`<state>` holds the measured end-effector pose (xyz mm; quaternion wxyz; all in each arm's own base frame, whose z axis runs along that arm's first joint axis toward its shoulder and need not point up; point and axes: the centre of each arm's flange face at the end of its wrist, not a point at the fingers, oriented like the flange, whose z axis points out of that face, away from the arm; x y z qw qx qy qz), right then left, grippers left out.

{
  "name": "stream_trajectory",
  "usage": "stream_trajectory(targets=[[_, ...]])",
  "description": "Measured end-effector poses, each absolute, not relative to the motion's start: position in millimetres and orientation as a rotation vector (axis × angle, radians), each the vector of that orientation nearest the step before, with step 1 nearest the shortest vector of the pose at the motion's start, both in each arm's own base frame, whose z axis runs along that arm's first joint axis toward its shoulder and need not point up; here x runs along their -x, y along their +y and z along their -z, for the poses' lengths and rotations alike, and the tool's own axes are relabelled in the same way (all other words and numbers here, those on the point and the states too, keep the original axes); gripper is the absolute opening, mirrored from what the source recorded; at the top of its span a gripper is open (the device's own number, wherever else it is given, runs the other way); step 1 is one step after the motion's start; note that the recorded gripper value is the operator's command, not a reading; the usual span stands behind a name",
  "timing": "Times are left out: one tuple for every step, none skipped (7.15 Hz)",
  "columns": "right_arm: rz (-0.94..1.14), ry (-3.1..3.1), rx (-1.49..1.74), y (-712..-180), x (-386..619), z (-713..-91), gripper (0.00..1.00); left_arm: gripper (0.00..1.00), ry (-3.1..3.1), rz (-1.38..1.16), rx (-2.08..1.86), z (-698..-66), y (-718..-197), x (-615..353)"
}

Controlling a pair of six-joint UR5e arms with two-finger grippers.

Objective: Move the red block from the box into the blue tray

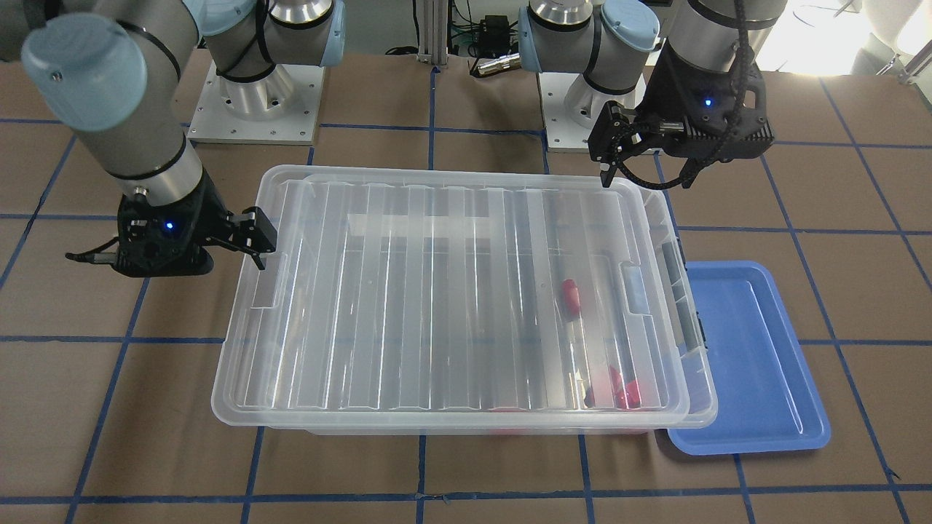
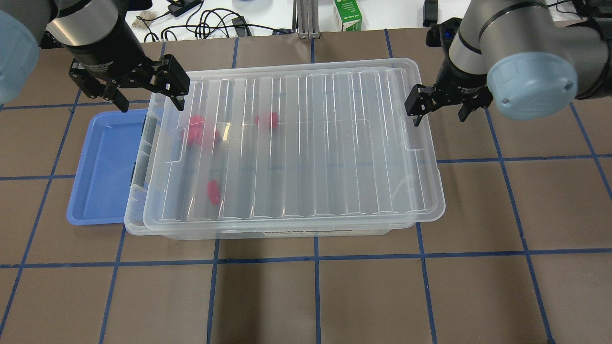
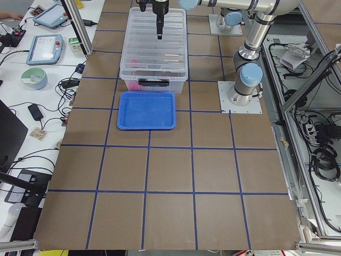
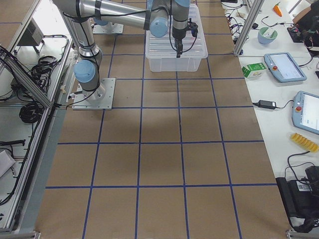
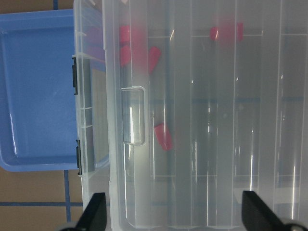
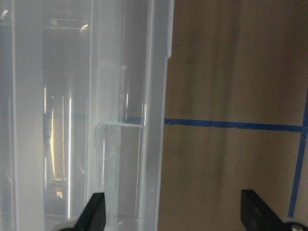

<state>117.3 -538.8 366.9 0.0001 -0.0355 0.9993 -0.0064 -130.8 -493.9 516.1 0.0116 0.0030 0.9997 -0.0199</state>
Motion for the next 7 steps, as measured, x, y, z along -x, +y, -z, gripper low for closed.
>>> stream_trajectory(targets=[[0.016, 3.140, 0.111, -541, -116, -348, 1.00, 1.00, 3.117, 0.064, -0.010, -517, -493, 131], [0.018, 3.143, 0.117, -543, -114, -341, 1.00, 1.00, 3.116, 0.065, -0.010, -517, -493, 131], [0.021, 3.155, 0.123, -546, -105, -339, 1.00, 1.00, 3.116, 0.067, -0.009, -518, -493, 131], [0.039, 3.174, 0.108, -550, -84, -339, 1.00, 1.00, 3.116, 0.066, -0.010, -517, -494, 131], [0.071, 3.188, 0.072, -555, -54, -340, 1.00, 1.00, 3.116, 0.064, -0.009, -516, -494, 131], [0.084, 3.197, 0.045, -558, -25, -340, 1.00, 1.00, 3.117, 0.062, -0.007, -516, -495, 131], [0.089, 3.201, 0.027, -559, -1, -340, 1.00, 1.00, 3.120, 0.062, -0.005, -516, -496, 131]])
